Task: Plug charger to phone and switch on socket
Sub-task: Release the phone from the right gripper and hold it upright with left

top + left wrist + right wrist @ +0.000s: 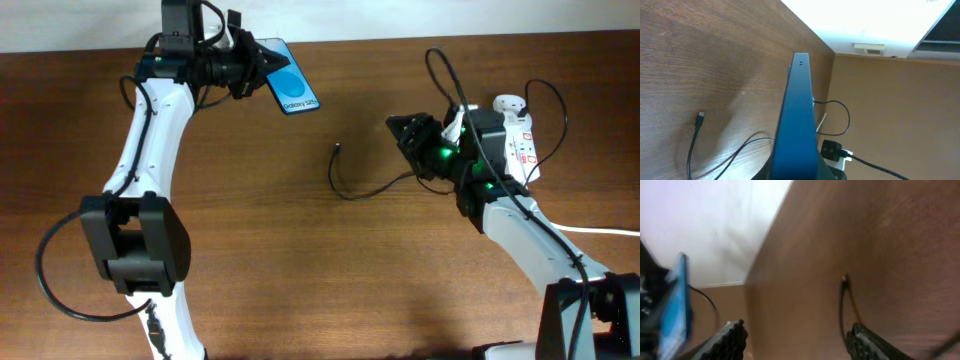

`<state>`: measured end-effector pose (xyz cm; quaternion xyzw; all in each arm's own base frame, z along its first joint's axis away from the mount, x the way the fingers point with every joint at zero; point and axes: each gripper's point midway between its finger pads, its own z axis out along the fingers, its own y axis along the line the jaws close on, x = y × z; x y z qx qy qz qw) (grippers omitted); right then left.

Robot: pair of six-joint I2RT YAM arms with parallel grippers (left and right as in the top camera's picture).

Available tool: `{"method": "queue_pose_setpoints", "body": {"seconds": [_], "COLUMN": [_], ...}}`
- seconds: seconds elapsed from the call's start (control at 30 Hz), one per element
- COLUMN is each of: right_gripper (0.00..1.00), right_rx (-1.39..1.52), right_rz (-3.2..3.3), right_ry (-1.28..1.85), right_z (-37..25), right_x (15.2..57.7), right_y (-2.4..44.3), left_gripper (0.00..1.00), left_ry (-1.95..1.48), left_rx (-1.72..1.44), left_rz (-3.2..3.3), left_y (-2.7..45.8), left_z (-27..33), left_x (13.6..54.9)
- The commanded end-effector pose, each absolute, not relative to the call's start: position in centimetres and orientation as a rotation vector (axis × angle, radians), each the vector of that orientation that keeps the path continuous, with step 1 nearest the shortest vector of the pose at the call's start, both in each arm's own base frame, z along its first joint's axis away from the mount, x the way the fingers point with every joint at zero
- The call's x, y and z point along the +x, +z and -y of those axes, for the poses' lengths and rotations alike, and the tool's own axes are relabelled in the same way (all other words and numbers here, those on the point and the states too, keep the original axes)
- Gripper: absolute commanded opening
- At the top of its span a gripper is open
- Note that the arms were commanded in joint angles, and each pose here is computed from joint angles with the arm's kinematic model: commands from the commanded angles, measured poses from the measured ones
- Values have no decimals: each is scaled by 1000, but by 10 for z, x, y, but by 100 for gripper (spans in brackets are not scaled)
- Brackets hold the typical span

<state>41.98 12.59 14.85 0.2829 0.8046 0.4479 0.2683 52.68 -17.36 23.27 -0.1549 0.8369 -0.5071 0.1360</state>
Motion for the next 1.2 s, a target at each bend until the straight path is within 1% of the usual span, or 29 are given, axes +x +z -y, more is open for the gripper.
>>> {"method": "queue_pose_setpoints", "body": {"seconds": [0.0,0.17,0.23,0.3,0.4,0.5,0.53,0.57,0.67,0.97,1.17], "right_gripper": [68,68,68,68,69,69,72,79,98,98,98], "right_rx": [589,591,586,558,477,432,417,421,429,422,364], "right_rz": [-2235,-2328,-2403,-2457,-2507,-2530,-2534,-2541,-2536,-2557,-2561], "right_ry": [1148,1055,925,791,588,498,493,489,467,456,440], "right_z": [-129,-123,-115,-111,-110,-109,-109,-108,-105,-104,-104], "right_x": [411,401,399,398,397,394,394,393,394,390,389], "right_y": [144,128,125,131,153,164,163,162,162,159,159], "left_gripper": [0,0,0,0,0,0,0,0,0,0,0], "left_ry": [-1499,-1475,-1477,-1477,-1496,-1505,-1505,-1505,-1505,-1505,-1546], "left_rx": [-385,-335,-347,-348,-340,-335,-336,-335,-336,-339,-318], "left_rz": [-2419,-2421,-2433,-2435,-2433,-2432,-2432,-2432,-2432,-2435,-2431], "left_y": [234,233,231,231,232,233,233,233,233,233,236], "left_z": [174,174,174,174,175,176,176,176,176,176,179], "left_x": [525,524,522,521,520,519,519,519,519,519,515]}}
